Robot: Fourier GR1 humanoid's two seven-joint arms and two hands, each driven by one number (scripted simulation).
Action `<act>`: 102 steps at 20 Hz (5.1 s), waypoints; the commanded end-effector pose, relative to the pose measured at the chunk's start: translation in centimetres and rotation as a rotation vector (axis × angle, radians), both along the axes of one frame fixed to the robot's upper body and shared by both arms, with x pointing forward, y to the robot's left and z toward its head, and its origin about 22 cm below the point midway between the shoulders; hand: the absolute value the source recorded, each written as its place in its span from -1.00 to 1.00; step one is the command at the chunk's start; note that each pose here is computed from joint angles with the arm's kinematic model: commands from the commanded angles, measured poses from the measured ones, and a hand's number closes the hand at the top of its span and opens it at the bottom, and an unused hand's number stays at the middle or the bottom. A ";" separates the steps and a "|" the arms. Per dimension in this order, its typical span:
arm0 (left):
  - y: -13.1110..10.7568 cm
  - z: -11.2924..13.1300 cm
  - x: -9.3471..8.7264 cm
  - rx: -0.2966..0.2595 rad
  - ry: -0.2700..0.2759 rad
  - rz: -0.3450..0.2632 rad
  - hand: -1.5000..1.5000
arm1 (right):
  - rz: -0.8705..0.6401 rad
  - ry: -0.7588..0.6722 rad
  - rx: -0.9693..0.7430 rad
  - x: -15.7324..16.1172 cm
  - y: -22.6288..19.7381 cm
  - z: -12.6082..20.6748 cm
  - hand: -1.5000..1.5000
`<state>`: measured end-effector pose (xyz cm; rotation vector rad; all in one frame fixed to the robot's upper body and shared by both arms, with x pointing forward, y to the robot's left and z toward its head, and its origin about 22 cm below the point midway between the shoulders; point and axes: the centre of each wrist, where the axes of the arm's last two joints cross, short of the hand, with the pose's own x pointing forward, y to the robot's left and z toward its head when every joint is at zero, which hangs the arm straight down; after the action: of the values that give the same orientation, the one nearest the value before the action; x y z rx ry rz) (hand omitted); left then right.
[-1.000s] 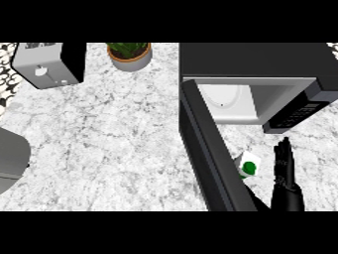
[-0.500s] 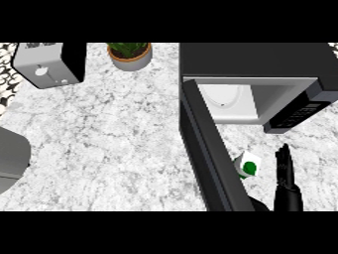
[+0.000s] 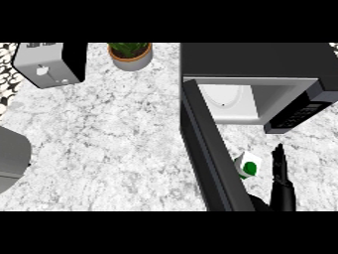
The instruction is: Pick up the milk, place it into the microwave and close the microwave
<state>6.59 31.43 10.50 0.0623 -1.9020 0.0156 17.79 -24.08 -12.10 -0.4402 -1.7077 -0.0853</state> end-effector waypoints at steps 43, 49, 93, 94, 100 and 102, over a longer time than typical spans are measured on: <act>1.3 1.7 -1.3 -0.036 -0.040 -0.028 -1.00 | 0.727 -0.236 0.023 14.6 -7.1 6.5 1.00; 2.5 -0.1 -1.6 -0.034 -0.037 0.012 -1.00 | 0.688 -0.227 0.005 17.4 -3.9 9.8 1.00; 2.7 -0.3 2.9 -0.016 -0.033 -0.129 -1.00 | -0.257 -0.127 -0.805 19.9 -5.2 10.1 -1.00; 2.6 0.1 3.6 0.001 -0.049 -0.146 -1.00 | -0.276 -0.114 -0.826 19.8 -4.9 9.7 -1.00; 2.5 -0.4 4.0 0.008 -0.018 -0.155 -1.00 | -0.054 -0.228 -0.820 20.8 -1.8 11.3 -1.00; 2.3 -0.2 4.2 0.013 -0.029 -0.189 -1.00 | -0.047 -0.238 -0.822 21.0 -1.2 11.5 -1.00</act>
<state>10.41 33.97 10.31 -0.0803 -1.9310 -0.0968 33.59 -26.26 -6.15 -1.2542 -1.8036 0.4010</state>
